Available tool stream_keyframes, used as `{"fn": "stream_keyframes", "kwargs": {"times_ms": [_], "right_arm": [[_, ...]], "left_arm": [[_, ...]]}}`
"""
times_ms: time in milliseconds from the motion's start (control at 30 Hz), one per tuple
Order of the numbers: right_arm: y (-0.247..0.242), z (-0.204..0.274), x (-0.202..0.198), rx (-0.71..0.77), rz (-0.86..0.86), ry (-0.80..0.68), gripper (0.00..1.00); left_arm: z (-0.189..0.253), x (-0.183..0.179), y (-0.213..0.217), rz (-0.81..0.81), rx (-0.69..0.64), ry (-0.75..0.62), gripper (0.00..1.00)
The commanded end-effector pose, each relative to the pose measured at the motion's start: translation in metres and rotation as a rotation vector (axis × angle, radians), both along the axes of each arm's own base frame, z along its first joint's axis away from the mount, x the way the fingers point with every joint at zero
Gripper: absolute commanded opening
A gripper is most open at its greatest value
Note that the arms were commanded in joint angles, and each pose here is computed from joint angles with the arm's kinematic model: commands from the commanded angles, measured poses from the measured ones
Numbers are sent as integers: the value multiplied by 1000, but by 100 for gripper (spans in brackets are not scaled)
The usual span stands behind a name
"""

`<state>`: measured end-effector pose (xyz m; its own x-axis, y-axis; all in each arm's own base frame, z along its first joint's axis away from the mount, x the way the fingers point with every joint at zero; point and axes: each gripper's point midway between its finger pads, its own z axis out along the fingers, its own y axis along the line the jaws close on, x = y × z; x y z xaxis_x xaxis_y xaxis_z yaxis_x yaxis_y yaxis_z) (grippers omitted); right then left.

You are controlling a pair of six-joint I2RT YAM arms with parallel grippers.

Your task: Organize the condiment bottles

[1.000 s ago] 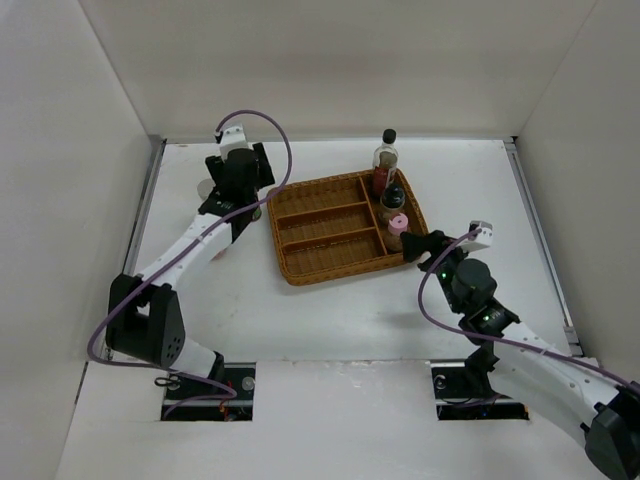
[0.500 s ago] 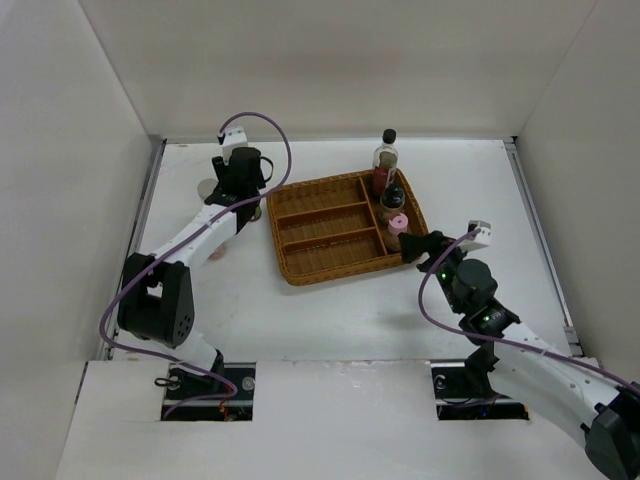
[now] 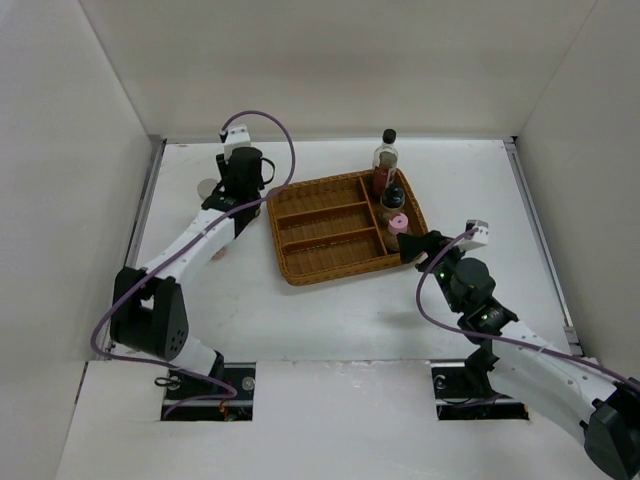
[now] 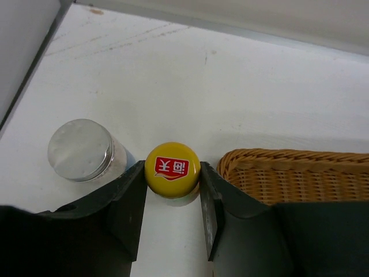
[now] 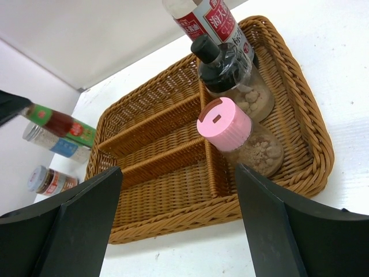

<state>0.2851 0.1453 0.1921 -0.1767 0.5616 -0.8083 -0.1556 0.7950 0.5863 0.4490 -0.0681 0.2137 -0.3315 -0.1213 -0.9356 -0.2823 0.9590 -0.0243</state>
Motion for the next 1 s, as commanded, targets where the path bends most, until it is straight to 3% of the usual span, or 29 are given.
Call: {"fn": "stream_keyframes", "kwargs": {"times_ms": [0,167,367,667,967], "right_arm": [[5,18,1,44,15,-57,86],[4,19,1,47,15,-61,86],[2,22,-1,55,14,-74,86],[2,23,-2,56,14,-75,88],[2,22,-2,54,14,-74,89]], "left_arm": [[149,-17,-9,-16,-87,-380,16],[196,-34,-41,-95,-127,-482,16],[205,-24,-124,-268,-175,-485,16],[197,12,-211,-414,-201,-467,16],[162,33,-255,-475,-197,-428,16]]}}
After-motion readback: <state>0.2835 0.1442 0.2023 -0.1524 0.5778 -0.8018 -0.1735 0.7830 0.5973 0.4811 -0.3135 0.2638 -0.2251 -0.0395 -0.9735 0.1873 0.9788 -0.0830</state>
